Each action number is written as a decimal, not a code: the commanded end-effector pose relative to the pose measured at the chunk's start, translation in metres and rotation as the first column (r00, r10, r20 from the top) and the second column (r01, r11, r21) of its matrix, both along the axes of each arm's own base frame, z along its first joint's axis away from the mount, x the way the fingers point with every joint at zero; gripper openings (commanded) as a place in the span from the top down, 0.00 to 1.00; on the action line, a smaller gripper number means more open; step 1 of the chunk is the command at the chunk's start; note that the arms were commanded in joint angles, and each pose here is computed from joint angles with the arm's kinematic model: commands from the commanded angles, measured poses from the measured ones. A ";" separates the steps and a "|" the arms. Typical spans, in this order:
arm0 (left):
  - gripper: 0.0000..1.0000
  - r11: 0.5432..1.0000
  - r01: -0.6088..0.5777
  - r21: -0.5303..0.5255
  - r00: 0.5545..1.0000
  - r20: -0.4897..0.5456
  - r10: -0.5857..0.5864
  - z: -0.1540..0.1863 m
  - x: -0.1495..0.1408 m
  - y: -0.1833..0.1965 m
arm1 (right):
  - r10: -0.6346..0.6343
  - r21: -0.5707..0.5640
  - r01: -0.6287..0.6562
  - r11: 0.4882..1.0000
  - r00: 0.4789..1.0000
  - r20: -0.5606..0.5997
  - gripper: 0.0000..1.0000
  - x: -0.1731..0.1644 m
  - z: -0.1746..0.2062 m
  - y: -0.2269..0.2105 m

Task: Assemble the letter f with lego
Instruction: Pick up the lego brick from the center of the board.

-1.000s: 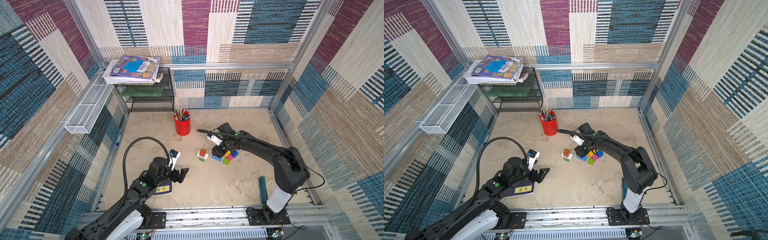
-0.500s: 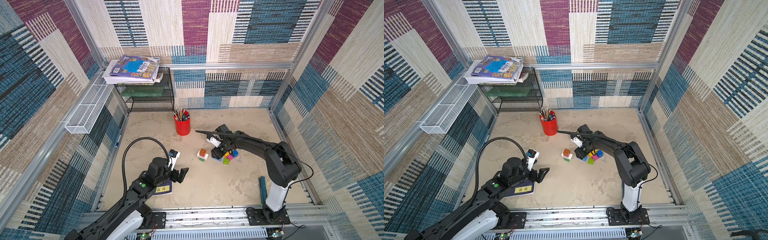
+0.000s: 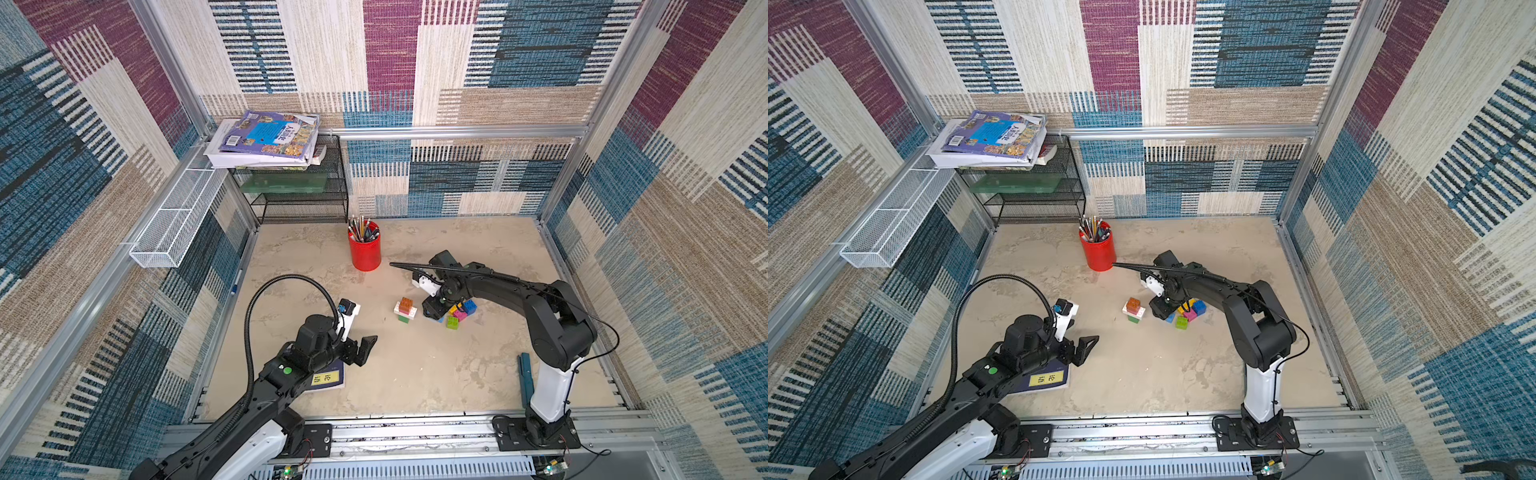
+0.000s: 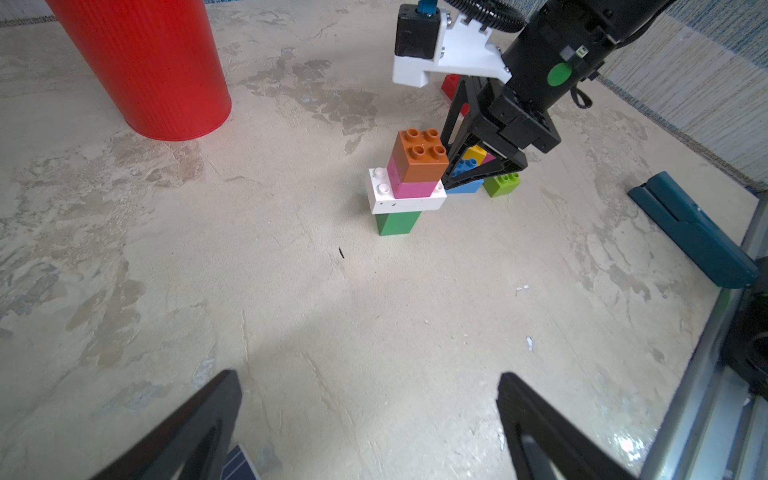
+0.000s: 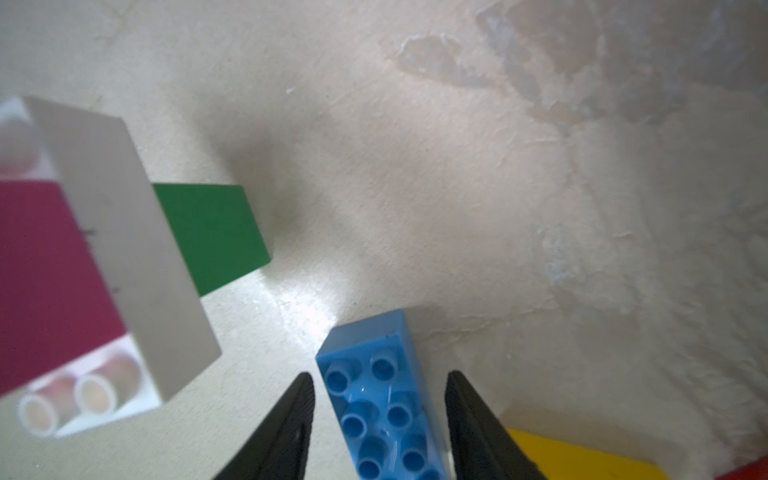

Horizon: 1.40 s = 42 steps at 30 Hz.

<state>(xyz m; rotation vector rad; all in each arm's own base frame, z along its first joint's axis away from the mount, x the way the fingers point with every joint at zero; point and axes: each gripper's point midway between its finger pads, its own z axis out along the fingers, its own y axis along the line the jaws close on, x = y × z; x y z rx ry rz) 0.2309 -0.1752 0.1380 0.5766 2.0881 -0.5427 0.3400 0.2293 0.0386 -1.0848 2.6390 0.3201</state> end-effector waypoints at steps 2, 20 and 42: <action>0.01 1.000 0.014 -0.013 1.000 0.004 -0.014 0.002 -0.001 -0.003 | -0.008 0.007 0.008 1.000 1.000 0.000 0.48 0.003 0.000 0.002; 0.01 1.000 0.014 -0.014 1.000 0.003 -0.014 0.002 -0.001 -0.003 | -0.028 -0.018 0.028 0.999 1.000 -0.008 0.58 0.006 -0.005 -0.003; 0.01 1.000 0.013 -0.015 1.000 0.006 -0.012 0.003 -0.001 -0.003 | -0.051 -0.031 0.051 0.998 0.999 -0.003 0.60 0.009 -0.007 -0.006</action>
